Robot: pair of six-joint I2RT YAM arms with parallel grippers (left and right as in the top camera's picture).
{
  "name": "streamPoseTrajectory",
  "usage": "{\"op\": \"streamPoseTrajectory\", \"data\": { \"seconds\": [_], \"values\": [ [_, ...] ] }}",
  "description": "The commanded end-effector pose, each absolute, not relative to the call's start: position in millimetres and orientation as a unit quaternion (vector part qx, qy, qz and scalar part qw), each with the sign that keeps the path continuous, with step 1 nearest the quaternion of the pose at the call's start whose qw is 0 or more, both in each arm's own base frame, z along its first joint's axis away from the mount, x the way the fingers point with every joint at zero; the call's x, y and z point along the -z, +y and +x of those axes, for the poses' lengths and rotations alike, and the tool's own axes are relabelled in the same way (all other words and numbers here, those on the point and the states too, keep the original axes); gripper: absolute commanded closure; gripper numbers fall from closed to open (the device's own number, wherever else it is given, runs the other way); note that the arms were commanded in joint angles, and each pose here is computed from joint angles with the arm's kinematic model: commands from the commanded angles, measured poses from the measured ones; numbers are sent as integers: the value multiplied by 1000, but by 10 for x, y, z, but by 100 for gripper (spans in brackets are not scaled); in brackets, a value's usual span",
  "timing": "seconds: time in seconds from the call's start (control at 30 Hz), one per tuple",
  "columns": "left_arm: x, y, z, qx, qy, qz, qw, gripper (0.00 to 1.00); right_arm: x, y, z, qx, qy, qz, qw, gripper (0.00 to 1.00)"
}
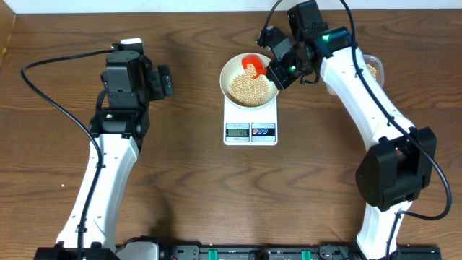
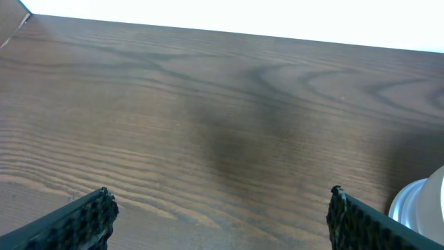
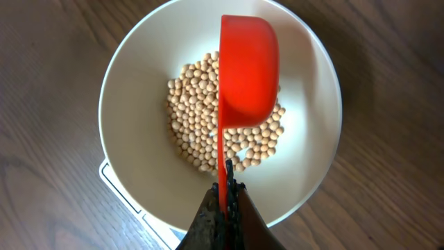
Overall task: Scoop item into bowl and weigh 50g on scale
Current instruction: 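Tilt the red scoop over the bowl to pour more soybeans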
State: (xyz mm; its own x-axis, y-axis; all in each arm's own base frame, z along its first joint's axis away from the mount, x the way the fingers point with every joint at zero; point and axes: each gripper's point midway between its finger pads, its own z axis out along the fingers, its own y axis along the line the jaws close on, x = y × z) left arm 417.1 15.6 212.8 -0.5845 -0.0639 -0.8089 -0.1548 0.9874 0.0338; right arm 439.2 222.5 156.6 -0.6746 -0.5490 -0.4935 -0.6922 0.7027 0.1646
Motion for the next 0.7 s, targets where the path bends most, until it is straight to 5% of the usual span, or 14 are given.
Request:
{"op": "streamPoseTrajectory", "data": {
  "seconds": [0.0, 0.67],
  "values": [
    [-2134, 170, 4186, -54, 889, -55, 452, 1, -1758, 2259, 4399, -159, 888, -365, 231, 99],
    [-2134, 170, 4186, -54, 889, -55, 452, 1, -1730, 2285, 4352, -147, 885, -380, 225, 99]
  ]
}}
